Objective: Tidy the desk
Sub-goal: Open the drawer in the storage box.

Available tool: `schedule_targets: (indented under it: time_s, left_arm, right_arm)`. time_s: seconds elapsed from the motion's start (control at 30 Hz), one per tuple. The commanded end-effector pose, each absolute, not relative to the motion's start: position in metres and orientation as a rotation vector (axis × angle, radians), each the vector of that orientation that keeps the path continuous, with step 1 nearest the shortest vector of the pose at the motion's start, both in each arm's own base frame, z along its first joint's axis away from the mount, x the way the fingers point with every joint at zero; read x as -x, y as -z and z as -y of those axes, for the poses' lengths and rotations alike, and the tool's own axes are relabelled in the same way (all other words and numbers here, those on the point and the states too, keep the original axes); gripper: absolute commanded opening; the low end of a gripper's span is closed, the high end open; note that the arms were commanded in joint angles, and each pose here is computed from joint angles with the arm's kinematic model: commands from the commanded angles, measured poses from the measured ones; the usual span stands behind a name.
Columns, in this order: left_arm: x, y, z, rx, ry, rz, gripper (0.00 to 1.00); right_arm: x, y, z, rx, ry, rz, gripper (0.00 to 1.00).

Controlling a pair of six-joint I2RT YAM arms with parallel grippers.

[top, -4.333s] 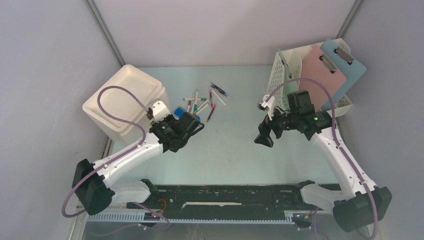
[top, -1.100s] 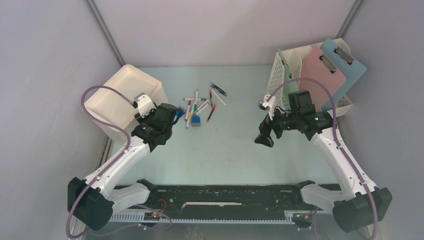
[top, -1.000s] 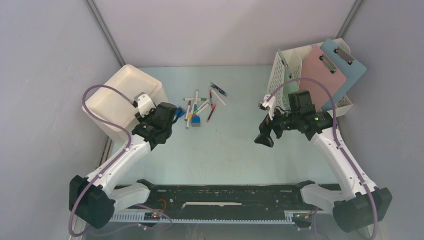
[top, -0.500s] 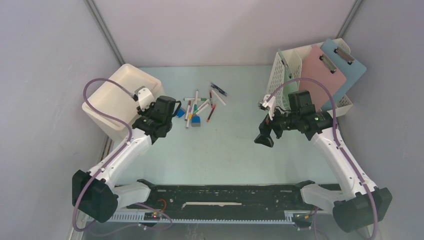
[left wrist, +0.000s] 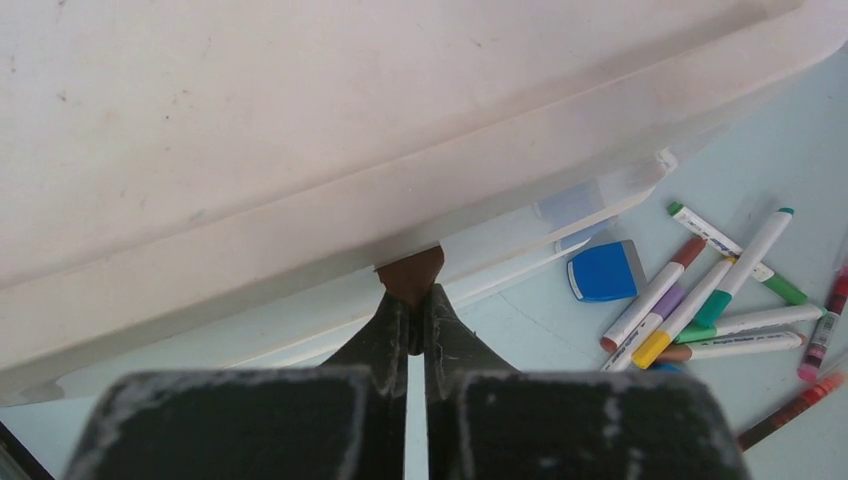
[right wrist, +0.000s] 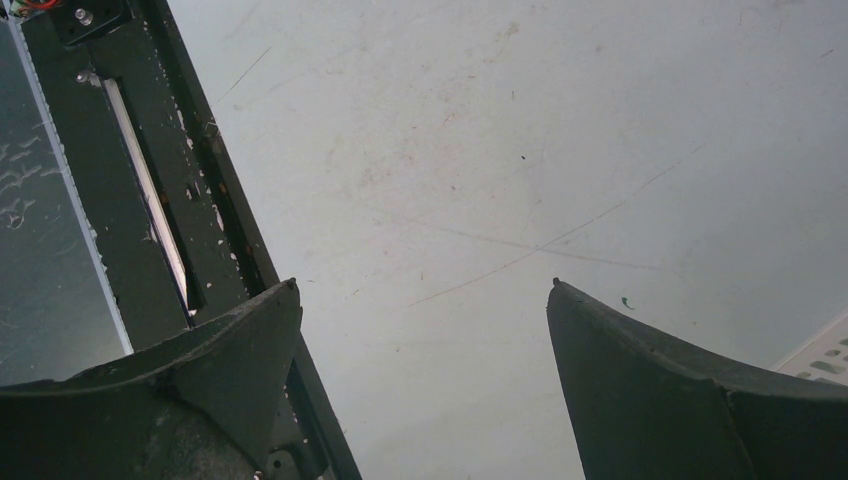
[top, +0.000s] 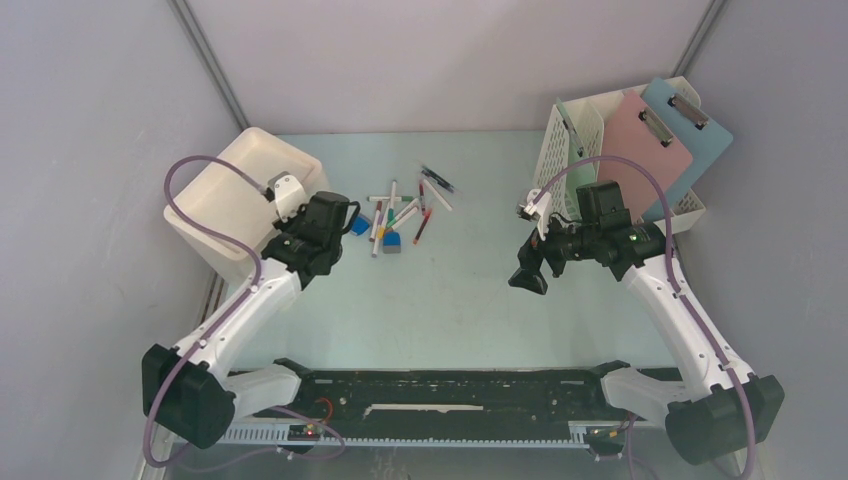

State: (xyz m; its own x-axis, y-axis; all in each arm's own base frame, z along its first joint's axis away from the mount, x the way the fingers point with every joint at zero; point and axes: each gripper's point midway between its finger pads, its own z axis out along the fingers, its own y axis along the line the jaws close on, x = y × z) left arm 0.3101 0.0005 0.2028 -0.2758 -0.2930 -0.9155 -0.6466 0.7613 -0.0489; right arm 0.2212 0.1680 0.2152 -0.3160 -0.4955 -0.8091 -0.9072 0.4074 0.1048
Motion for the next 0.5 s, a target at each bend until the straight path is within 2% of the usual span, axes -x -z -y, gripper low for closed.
schedule_targets:
  time_s: [0.0, 0.47]
  left_arm:
    - [-0.312, -0.243, -0.013, 0.773, -0.378, -1.736, 0.00]
    - [-0.308, -0.235, 0.015, 0.708, -0.178, -1.786, 0.00]
  right_arm:
    - [-0.223, -0.227, -0.170, 1.195, -0.736, -1.902, 1.00]
    - [-0.223, -0.226, -0.170, 1.195, -0.737, -1.905, 1.00]
